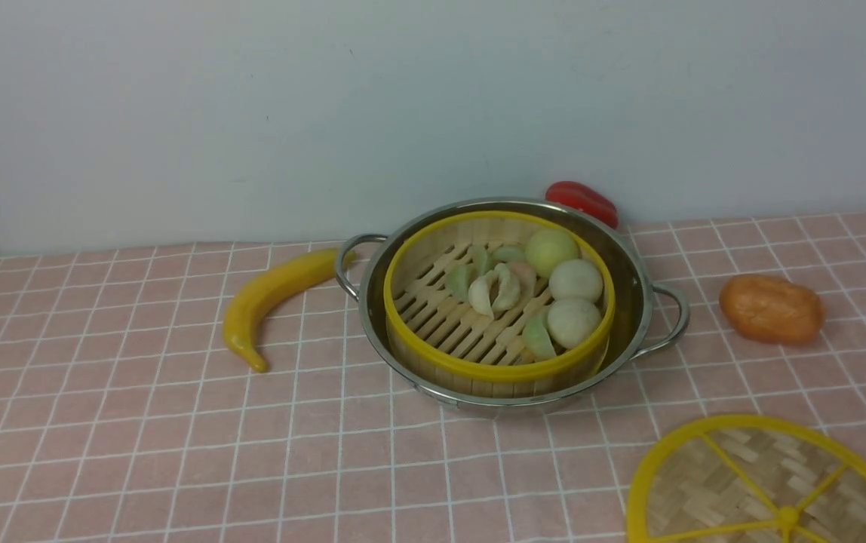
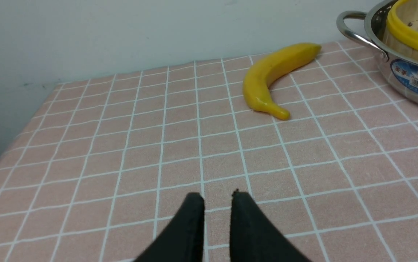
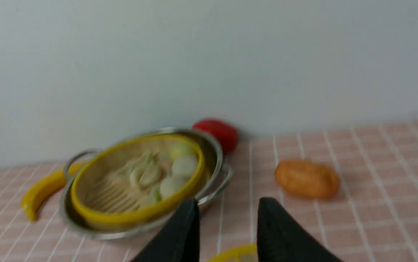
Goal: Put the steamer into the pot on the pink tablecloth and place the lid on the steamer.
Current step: 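Move the gripper down to the bamboo steamer lid and grasp its center knob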
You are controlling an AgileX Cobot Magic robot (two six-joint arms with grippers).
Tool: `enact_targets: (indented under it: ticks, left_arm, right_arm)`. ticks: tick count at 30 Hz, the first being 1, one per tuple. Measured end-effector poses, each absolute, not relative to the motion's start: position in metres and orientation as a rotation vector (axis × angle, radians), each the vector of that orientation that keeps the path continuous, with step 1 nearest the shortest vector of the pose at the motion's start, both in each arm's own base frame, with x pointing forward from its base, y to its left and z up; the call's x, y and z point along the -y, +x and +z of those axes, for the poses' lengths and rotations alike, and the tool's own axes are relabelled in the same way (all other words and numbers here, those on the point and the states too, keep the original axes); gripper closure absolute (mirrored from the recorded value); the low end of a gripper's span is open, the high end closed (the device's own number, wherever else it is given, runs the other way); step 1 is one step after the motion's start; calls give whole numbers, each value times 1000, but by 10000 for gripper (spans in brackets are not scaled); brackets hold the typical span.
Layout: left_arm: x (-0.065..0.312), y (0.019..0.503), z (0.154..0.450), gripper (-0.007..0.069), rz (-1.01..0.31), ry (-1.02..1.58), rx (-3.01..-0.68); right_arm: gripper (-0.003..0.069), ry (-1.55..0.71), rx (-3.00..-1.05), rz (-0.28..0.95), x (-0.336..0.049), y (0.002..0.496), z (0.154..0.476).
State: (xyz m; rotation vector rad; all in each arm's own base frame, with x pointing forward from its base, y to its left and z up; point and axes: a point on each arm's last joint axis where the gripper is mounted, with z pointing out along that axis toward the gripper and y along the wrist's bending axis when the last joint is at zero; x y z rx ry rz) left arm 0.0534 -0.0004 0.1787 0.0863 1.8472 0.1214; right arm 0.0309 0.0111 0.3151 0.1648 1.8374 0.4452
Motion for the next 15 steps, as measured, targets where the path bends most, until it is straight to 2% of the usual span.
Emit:
enact_targets:
  ticks: [1, 5, 6, 9, 13, 15]
  left_arm:
    - [0, 53, 179, 517, 121, 86, -1847]
    - [0, 53, 179, 509, 122, 86, -1847]
    - [0, 53, 179, 508, 122, 86, -1847]
    - [0, 53, 179, 502, 122, 86, -1847]
    - [0, 53, 179, 497, 123, 86, -1847]
    - [0, 53, 179, 497, 123, 86, -1847]
  right_arm:
    - [414, 177, -1927, 508, -16, 32, 317]
    - [414, 170, -2040, 556, -22, 37, 317]
    - [414, 142, -2148, 572, -27, 40, 314]
    - [414, -72, -2338, 509, -33, 49, 312]
    - [414, -302, -2401, 423, -38, 73, 316]
    - [414, -338, -2419, 407, -39, 85, 316]
